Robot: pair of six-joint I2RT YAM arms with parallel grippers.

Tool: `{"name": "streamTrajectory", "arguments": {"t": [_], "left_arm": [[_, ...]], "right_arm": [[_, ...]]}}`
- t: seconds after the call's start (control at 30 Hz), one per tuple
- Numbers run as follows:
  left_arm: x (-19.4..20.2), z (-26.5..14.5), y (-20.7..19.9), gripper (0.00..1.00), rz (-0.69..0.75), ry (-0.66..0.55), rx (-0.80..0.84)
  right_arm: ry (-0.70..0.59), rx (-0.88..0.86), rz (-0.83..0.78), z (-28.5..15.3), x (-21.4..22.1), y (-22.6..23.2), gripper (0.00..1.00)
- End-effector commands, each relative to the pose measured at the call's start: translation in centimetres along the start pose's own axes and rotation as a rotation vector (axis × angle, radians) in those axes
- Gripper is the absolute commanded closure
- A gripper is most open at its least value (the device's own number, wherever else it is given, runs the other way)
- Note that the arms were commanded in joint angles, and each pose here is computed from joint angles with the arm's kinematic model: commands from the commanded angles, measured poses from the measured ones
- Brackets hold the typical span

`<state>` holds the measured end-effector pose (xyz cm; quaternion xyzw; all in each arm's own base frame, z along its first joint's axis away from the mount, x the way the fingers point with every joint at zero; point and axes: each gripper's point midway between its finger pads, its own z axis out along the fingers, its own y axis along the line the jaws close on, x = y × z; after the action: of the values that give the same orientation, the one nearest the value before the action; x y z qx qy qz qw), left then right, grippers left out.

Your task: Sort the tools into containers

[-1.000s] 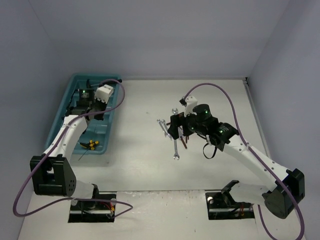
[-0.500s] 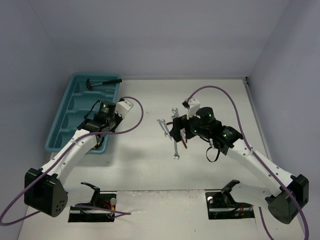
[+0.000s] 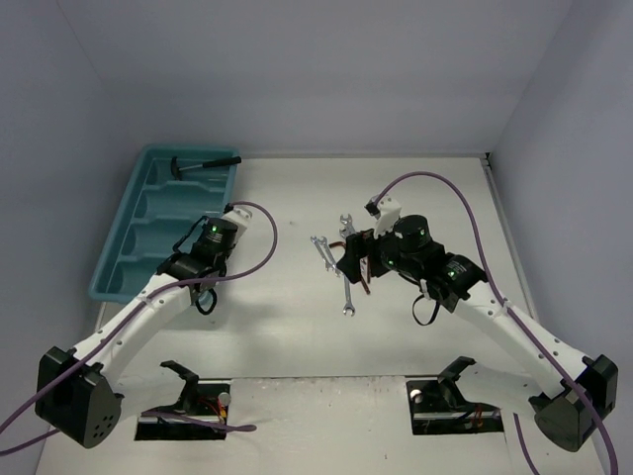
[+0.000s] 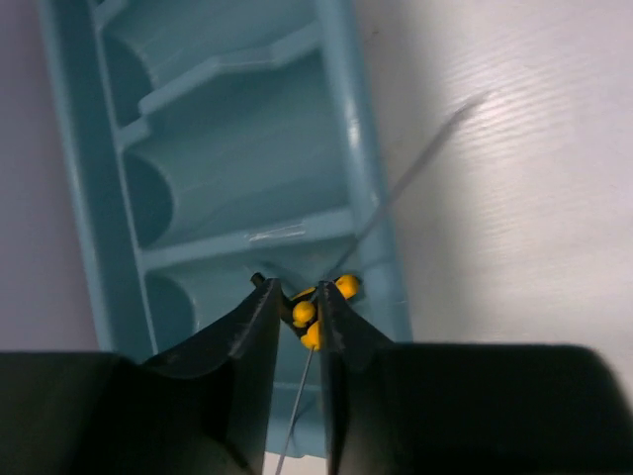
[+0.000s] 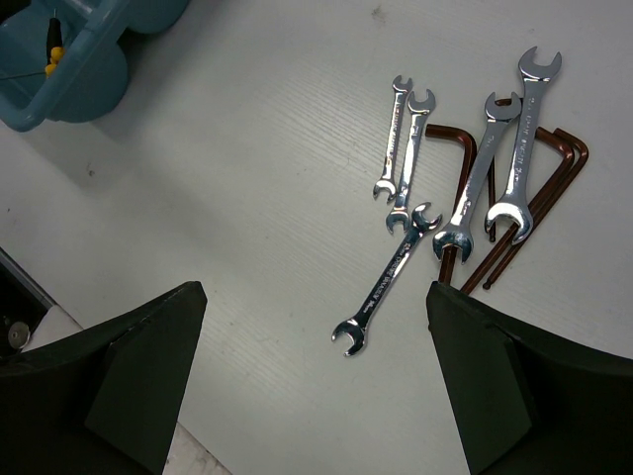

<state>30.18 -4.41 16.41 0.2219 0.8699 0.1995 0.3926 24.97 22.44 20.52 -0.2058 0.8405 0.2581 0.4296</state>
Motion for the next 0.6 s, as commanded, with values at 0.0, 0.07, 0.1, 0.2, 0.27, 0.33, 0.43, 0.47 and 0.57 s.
{"name": "streamTrajectory", "arguments": {"t": [0.0, 0.07, 0.1, 0.2, 0.27, 0.33, 0.43, 0.47, 0.57], "left_arm": [[0.6, -0.7, 3.0, 0.77, -0.148, -0.004, -0.201], [1.4, -0.6, 3.6, 0.67, -0.160, 0.015, -0.250], [1.8, -0.6, 3.8, 0.62, -0.167, 0.023, -0.275], [2.3, -0.5, 4.1, 0.59, -0.225, 0.042, -0.309], [2.8, -0.3, 3.9, 0.59, -0.236, 0.068, -0.304], [2.8, -0.1, 3.4, 0.59, -0.235, 0.074, -0.275], [1.6, -0.3, 2.8, 0.57, -0.241, 0.028, -0.210], [1.1, -0.8, 3.1, 0.55, -0.251, 0.001, -0.203], [-0.5, -1.7, 4.0, 0.55, -0.304, -0.053, -0.198]], "right_arm": [[-0.068, -0.026, -0.008, -0.4, -1.7, 0.5, 0.08], [-0.069, -0.027, -0.010, -0.5, -1.7, 0.6, 0.08], [-0.069, -0.027, -0.011, -0.5, -1.7, 0.6, 0.08], [-0.067, -0.026, -0.012, -0.5, -1.5, 0.5, 0.08], [-0.070, -0.027, -0.014, -0.6, -1.5, 0.5, 0.08], [-0.070, -0.026, -0.015, -0.6, -1.4, 0.5, 0.08], [-0.074, -0.029, -0.019, -0.7, -1.5, 0.5, 0.08], [-0.077, -0.030, -0.019, -0.8, -1.5, 0.6, 0.08], [-0.076, -0.033, -0.019, -0.8, -1.5, 0.6, 0.08]]}}
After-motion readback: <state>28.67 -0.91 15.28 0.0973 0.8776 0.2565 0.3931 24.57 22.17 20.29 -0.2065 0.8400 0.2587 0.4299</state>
